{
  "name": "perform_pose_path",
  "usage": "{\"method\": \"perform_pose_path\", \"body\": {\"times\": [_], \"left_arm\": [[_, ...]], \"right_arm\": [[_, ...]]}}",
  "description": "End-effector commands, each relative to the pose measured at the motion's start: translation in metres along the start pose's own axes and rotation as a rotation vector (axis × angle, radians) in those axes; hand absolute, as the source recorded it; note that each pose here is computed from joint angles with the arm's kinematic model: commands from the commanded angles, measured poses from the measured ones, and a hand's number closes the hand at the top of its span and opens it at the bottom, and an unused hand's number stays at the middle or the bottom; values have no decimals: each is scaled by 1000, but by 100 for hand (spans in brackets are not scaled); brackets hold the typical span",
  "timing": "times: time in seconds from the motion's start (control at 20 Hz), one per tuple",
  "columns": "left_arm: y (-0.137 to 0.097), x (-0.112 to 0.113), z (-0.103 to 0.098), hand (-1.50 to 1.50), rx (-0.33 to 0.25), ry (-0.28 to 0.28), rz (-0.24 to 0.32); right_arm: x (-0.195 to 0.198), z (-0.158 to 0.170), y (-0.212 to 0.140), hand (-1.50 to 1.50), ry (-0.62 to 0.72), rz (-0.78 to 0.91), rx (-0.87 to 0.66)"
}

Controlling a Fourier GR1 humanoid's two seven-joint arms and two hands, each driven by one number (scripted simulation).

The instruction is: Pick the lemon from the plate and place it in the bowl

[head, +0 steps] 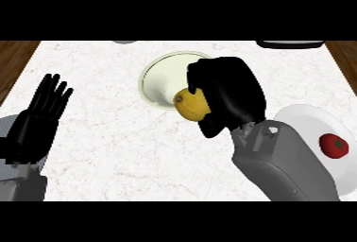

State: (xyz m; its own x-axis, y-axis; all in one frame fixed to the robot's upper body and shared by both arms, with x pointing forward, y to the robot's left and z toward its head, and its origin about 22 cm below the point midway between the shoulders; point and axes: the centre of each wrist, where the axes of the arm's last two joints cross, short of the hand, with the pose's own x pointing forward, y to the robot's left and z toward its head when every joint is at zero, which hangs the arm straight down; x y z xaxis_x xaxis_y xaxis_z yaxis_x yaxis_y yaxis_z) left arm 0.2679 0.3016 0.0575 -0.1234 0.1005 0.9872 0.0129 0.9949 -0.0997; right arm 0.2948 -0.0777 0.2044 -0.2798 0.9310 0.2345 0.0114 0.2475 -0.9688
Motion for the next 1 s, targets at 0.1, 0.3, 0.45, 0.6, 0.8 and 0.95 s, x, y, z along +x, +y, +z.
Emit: {"method": "perform_pose_path", "body": {"times": [0.1,0.3,0.45,0.6,0.8,0.95], "left_arm": [[-7,-5,-5,0,-10,-7,-18],[3,13,-9,0,-20,-2,15],[-21,-9,8,0,-11,-7,13],[8,-1,-2,0,-11,-5,-3],[-24,0,-7,0,-63,3,10],[-22,7,-16,0,-32,-26,4]], "right_arm": [[-40,-32,-4,150,98,-51,-98],[-57,-55,-1,150,133,-119,-129],[-85,-76,-15,150,123,-169,-142],[-100,-95,6,150,118,-206,-139],[-117,-123,12,150,150,-203,-149],[-128,-127,39,150,147,-150,-98]]}}
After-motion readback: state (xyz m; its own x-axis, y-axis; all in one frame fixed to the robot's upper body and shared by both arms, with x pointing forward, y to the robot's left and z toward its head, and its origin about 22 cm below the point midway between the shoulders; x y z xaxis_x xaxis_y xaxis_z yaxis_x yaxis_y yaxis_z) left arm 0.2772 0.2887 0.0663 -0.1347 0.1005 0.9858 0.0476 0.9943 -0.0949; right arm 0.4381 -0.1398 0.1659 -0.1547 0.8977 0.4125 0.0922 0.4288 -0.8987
